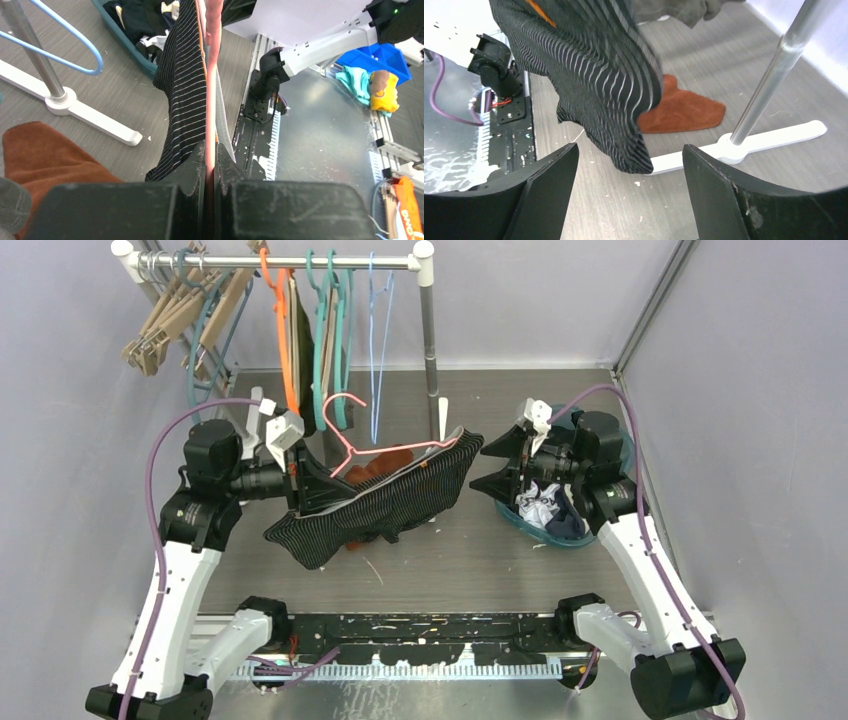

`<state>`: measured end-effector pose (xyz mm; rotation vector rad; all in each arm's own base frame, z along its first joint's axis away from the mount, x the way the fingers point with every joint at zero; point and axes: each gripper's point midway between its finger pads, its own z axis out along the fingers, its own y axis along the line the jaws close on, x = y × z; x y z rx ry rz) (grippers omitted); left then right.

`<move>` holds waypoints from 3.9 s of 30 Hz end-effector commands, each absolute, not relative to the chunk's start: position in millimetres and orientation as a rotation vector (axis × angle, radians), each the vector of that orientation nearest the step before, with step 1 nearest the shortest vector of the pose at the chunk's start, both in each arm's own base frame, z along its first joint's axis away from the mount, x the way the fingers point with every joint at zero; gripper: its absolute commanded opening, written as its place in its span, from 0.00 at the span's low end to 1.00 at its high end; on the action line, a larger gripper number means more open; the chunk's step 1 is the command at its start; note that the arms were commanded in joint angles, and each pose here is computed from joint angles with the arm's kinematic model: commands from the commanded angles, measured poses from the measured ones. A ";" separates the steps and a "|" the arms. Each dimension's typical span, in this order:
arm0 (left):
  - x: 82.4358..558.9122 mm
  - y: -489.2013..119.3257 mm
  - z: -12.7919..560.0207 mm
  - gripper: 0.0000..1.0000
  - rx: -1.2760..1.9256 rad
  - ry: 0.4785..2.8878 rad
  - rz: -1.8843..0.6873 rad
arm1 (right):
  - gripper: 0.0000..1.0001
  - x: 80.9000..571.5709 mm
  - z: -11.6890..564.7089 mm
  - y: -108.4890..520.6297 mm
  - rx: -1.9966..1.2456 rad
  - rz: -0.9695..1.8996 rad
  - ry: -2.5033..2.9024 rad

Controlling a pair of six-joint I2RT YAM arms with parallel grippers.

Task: Remove the underwear clipped to the hanger
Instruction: Remove the underwear from the hanger.

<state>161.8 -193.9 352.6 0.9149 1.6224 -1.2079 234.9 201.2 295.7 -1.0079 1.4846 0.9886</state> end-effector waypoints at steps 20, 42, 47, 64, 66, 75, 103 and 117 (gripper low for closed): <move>143.1 -188.8 323.7 0.00 1.072 1.584 -1.167 | 0.54 198.2 335.6 230.4 -1.365 0.998 1.306; 137.0 -184.3 308.6 0.00 1.093 1.599 -1.123 | 0.02 192.9 327.8 234.8 -1.324 1.097 1.299; 138.3 -180.4 303.2 0.00 1.087 1.617 -1.082 | 0.01 202.8 321.9 217.3 -1.256 1.025 1.323; 127.8 -167.2 292.3 0.00 1.137 1.609 -1.009 | 0.01 238.2 297.4 157.2 -1.096 0.676 1.475; 127.8 -165.8 292.9 0.00 1.131 1.610 -1.001 | 0.01 240.5 295.9 154.1 -1.086 0.658 1.486; 125.7 -164.8 292.5 0.00 1.145 1.596 -1.004 | 0.01 247.7 292.5 143.7 -1.051 0.593 1.517; 169.0 -180.0 286.0 0.00 1.201 1.768 -0.886 | 0.05 224.4 272.8 158.1 -1.115 0.775 1.497; 185.4 -215.7 312.2 0.00 1.286 1.814 -0.817 | 0.22 238.3 261.6 144.0 -1.045 0.663 1.566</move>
